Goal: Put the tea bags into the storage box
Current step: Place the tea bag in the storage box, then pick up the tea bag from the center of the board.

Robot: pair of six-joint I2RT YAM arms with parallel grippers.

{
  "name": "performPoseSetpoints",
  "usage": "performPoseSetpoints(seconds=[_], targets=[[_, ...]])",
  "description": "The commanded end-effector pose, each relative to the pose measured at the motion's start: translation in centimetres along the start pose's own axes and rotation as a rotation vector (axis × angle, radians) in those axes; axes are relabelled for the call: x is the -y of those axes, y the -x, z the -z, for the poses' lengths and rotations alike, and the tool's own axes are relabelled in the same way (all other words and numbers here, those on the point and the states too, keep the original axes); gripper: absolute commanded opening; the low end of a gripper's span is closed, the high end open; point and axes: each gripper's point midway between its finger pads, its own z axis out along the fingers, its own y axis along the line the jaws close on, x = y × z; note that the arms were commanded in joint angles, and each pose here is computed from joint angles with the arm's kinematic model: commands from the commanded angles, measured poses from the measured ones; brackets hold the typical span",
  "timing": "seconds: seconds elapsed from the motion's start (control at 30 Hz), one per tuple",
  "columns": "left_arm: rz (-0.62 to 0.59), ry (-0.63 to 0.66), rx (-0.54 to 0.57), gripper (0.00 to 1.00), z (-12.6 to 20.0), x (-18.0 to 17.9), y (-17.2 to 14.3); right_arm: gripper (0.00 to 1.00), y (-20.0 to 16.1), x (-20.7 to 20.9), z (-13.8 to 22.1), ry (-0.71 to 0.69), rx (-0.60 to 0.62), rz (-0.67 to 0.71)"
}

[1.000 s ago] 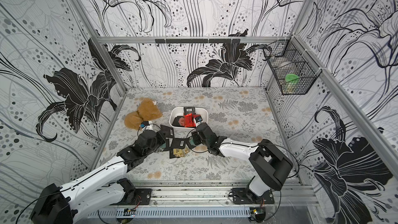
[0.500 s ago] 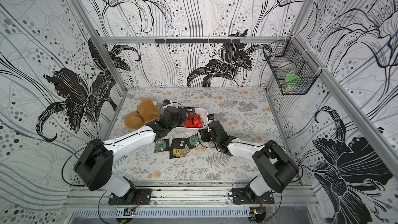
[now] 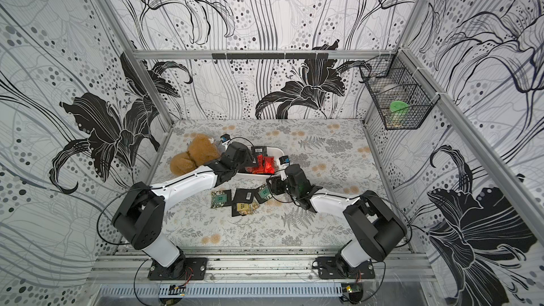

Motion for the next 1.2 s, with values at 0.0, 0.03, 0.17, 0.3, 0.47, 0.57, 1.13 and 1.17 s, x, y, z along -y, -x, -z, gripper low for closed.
performPoseSetpoints(seconds=[0.0, 0.03, 0.17, 0.3, 0.47, 0.57, 1.13, 1.17], targets=[[0.022, 0.075, 0.098, 0.72, 2.5, -3.2, 2.2, 0.57, 0.2, -1.8, -0.9, 0.082, -0.02, 0.023], [0.036, 0.066, 0.108, 0.74, 3.2, -3.7, 2.2, 0.57, 0.1, -2.2, -1.1, 0.092, -0.031, 0.031], [0.085, 0.034, 0.09, 0.77, 4.9, -5.8, 0.8, 0.57, -0.7, -3.7, -2.0, 0.087, -0.066, 0.103], [0.117, -0.048, -0.024, 0.76, 5.4, -6.5, -2.6, 0.56, -1.8, -5.9, -2.8, 0.099, -0.104, 0.189], [0.148, -0.181, -0.192, 0.67, 5.3, -6.9, -7.9, 0.55, -3.8, -7.3, -4.4, 0.117, -0.192, 0.233], [0.166, -0.173, -0.234, 0.64, 4.9, -8.4, -10.2, 0.53, -4.7, -7.5, -5.4, 0.112, -0.24, 0.241], [0.158, -0.126, -0.246, 0.56, 2.9, -10.1, -12.5, 0.3, -6.7, -5.4, -7.8, 0.0, -0.36, 0.244], [0.156, -0.118, -0.242, 0.56, 2.8, -10.3, -12.5, 0.3, -6.8, -5.4, -7.9, -0.002, -0.365, 0.245]])
